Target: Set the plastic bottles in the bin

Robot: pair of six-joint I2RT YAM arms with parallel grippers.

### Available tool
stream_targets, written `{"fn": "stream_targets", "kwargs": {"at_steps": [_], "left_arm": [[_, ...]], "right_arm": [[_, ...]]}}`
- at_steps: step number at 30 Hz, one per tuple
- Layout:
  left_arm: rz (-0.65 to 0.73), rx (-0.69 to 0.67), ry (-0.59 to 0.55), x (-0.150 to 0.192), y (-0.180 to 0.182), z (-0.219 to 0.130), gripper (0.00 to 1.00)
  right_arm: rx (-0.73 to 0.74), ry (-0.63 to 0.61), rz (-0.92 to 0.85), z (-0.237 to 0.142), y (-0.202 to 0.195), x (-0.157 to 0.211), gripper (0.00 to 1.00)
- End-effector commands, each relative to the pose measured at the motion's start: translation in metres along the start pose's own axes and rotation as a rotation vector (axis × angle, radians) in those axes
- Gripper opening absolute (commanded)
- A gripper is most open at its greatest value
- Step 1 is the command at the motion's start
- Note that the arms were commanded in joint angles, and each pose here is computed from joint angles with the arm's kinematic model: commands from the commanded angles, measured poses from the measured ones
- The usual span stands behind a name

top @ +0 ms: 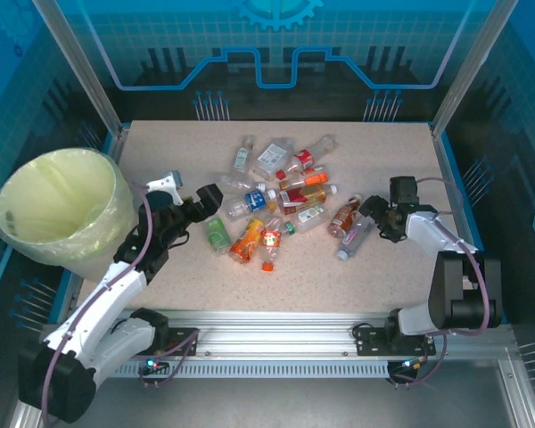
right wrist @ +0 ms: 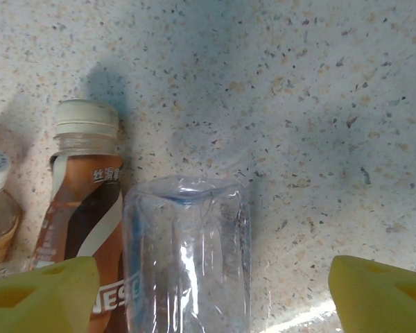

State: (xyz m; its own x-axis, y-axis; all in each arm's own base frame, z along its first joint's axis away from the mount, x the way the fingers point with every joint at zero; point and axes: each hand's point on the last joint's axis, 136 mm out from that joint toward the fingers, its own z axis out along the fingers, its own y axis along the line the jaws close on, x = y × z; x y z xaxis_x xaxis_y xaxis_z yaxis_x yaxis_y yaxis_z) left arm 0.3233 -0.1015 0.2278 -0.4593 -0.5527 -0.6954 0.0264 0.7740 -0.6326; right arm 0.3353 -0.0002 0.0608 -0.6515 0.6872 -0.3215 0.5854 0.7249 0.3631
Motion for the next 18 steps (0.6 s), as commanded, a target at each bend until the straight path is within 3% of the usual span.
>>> {"fn": "stream_targets", "kwargs": {"at_steps": [1, 7, 18], "left_arm": [[-0.055, 0.060, 0.067, 0.014, -0.009, 0.000, 0.99], [-0.115, 0.121, 0.153, 0.030, -0.018, 0.012, 0.99], [0.029, 0.211, 0.267, 0.055, -0.053, 0.020, 0.99]], "right_arm": [[-0.017, 0.021, 0.027, 0.011, 0.008, 0.000, 0.84], [0.001, 0.036, 0.041, 0.028, 0.001, 0.009, 0.77], [-0.027, -0.056, 0.039, 0.010, -0.008, 0.010, 0.53]]}}
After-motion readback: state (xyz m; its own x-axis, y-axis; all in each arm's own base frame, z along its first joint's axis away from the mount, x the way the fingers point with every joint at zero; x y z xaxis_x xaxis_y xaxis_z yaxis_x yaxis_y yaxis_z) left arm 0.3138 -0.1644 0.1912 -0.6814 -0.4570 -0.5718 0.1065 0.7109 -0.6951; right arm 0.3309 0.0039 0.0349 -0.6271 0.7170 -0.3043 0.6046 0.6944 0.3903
